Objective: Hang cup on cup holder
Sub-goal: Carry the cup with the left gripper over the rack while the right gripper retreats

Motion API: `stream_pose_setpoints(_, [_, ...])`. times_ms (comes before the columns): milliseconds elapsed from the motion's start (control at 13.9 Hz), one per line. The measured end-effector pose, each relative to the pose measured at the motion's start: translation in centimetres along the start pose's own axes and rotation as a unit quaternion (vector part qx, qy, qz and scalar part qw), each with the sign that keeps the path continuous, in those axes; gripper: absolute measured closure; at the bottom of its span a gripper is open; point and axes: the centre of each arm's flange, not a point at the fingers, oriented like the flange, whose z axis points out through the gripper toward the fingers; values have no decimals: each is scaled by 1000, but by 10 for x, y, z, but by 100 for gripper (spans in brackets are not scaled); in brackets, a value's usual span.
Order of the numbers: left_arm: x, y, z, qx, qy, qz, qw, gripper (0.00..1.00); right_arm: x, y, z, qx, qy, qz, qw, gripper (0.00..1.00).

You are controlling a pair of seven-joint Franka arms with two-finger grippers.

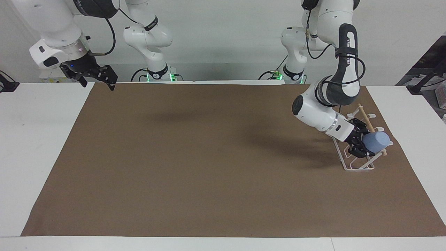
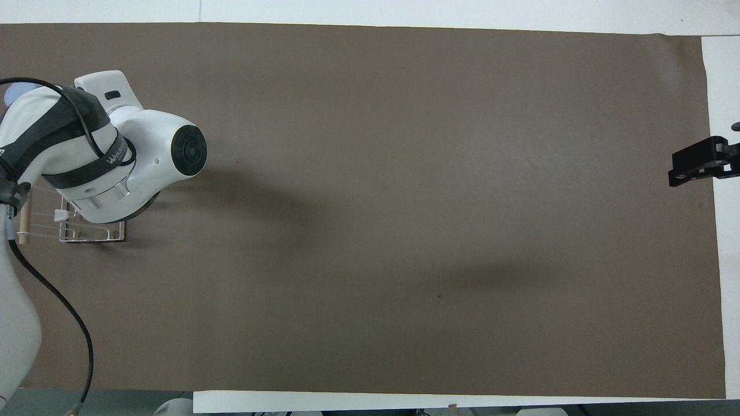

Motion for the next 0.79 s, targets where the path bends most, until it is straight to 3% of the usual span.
stream_pose_setpoints(649, [-29, -10, 11, -11, -25, 13, 1000, 17, 0, 0, 0, 0, 0, 0, 1000, 0])
stream_pose_setpoints(793, [-28, -11, 12, -9, -25, 15, 1000, 0, 0, 0, 0, 0, 0, 0, 1000, 0])
